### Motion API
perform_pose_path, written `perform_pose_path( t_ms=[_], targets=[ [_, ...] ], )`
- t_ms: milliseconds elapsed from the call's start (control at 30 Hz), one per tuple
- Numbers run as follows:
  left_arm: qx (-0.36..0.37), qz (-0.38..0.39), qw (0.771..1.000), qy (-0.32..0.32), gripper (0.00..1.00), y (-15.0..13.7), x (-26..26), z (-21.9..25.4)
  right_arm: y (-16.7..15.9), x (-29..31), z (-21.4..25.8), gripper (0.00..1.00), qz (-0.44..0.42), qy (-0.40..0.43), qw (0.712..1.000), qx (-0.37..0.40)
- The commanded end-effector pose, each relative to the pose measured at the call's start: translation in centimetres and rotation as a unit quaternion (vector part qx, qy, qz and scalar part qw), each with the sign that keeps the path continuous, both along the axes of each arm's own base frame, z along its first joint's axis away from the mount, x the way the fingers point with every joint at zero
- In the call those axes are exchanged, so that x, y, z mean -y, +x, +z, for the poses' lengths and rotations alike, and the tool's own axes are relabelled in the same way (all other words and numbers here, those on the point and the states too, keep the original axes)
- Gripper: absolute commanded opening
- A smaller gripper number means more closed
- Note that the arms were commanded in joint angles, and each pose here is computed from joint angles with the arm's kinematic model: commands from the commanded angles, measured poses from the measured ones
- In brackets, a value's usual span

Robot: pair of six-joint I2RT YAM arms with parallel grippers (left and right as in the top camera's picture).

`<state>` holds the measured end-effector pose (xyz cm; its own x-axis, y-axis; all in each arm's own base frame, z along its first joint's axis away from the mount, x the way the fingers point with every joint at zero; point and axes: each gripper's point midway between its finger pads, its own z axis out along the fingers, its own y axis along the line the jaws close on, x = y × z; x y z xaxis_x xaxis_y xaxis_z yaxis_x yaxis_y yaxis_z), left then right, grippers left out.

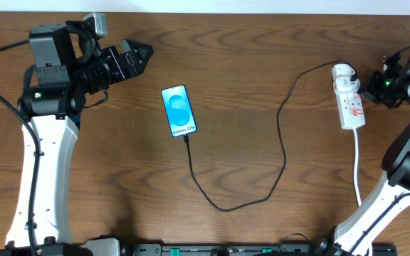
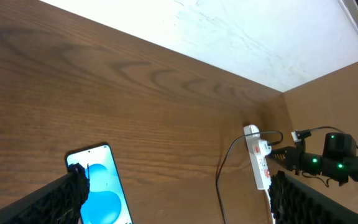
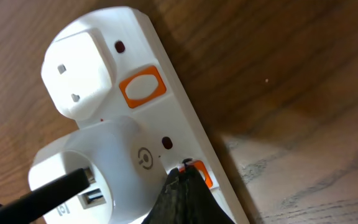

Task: Plug charger to phone and switch on socket
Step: 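Press the orange switch beside the charger with the right gripper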

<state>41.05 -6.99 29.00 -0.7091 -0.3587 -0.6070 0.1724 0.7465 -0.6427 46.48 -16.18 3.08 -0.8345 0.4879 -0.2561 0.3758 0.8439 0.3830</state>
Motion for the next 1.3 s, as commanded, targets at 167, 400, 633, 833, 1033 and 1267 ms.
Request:
perform_pose_path(
  t_ms=[167,400,633,833,1033,1267],
  targets=[
    [0.005,-0.001,1.0,0.003,0.93,0.0,0.0,0.3,0.2,-1.5,-0.6,0.01,0.02,0.002,1.0,-0.004],
    [0.005,-0.001,1.0,0.003,0.93,0.0,0.0,0.3,-0.1,-2.5,-1.1,0.01,0.028,0.006,1.0,-0.012],
    [0.005,-0.001,1.0,0.003,0.93,0.0,0.0,0.3,-0.9,-3.2,-2.3,0.01,0.026,0.015,0.999,-0.027],
    [0.005,-0.001,1.0,0.003,0.93,0.0,0.0,0.3,-1.4,-4.4,-3.0,0.01,0.028,0.043,0.998,-0.027],
    [0.005,-0.001,1.0,0.003,0.93,0.0,0.0,0.3,-1.3,-5.5,-3.0,0.01,0.04,0.049,0.998,-0.028],
    [0.005,-0.001,1.0,0.003,0.94,0.0,0.0,0.3,-1.2,-7.3,-3.1,0.01,0.059,0.05,0.996,-0.034]
  ],
)
